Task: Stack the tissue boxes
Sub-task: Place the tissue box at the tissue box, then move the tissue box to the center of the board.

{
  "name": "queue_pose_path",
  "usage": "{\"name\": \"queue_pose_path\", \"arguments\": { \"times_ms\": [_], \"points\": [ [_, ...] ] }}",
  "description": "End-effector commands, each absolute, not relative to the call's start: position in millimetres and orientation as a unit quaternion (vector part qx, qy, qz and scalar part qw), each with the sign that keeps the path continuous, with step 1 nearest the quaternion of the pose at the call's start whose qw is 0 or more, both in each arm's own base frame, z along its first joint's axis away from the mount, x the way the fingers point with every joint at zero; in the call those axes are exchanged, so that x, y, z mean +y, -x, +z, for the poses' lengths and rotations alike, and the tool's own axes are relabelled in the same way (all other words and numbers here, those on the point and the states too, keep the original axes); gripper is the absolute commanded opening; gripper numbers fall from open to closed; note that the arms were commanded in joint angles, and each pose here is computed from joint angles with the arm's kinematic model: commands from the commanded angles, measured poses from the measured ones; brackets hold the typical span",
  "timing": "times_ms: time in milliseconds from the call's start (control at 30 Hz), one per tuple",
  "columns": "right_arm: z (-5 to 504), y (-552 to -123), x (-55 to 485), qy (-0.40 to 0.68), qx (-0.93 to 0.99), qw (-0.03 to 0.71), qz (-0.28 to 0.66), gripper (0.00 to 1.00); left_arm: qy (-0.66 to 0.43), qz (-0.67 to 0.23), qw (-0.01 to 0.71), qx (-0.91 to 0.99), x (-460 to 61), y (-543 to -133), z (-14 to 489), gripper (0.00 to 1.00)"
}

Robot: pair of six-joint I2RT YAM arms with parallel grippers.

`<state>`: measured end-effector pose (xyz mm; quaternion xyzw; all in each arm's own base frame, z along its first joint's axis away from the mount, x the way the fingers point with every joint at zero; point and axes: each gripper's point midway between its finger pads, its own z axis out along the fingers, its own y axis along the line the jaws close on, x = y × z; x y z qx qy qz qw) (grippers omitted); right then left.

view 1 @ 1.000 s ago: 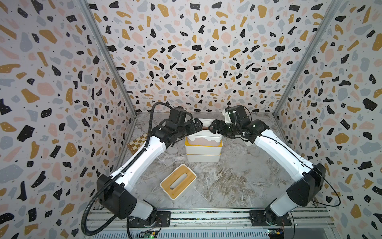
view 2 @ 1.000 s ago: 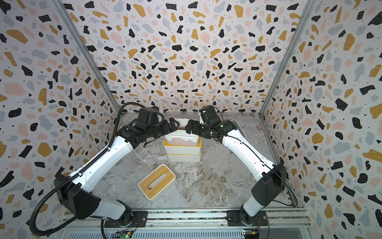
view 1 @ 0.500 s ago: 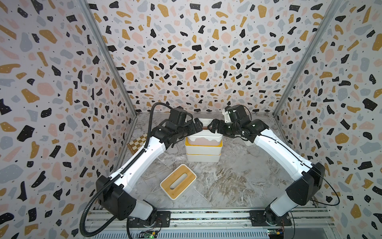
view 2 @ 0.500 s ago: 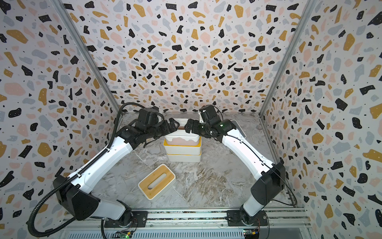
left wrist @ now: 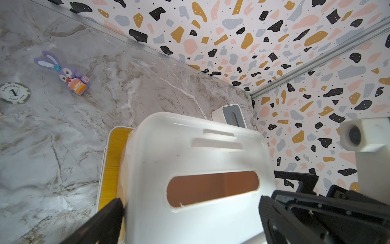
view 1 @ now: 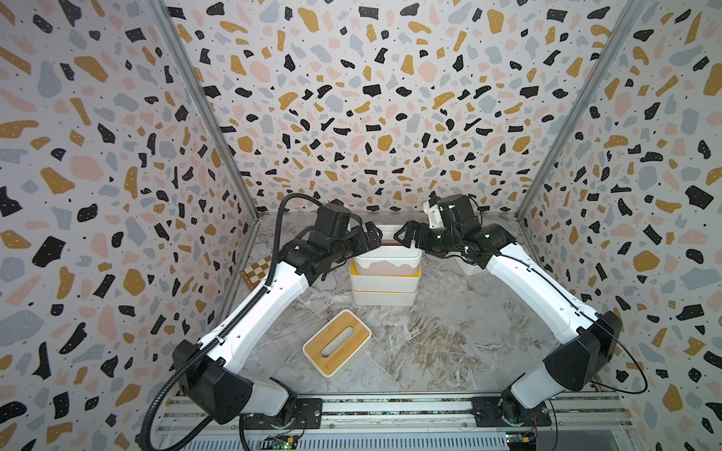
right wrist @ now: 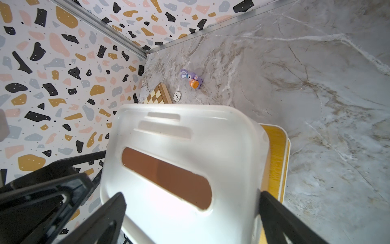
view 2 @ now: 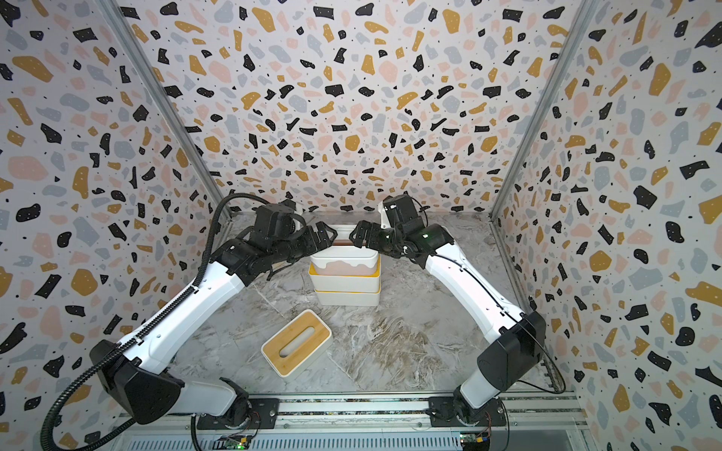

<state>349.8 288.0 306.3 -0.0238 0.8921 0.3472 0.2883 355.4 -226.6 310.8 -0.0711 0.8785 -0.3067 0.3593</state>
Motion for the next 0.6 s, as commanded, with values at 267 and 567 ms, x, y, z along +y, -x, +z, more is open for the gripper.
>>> {"name": "queue_pose_path", "arguments": {
  "times_ms": [267,567],
  "points": [
    [334.4,-341.6,281.8,0.038,0.877,0.315,0.361,0.99,0.057,-0.321,0.382,0.865,-231.0,-364.1,336.8,1.00],
    [354.1,-351.6,237.2,0.031,0.876,0.347,0.335,0.99,0.087,-0.283,0.414,0.861,-195.9,-358.3,347.3,0.99]
  ]
}}
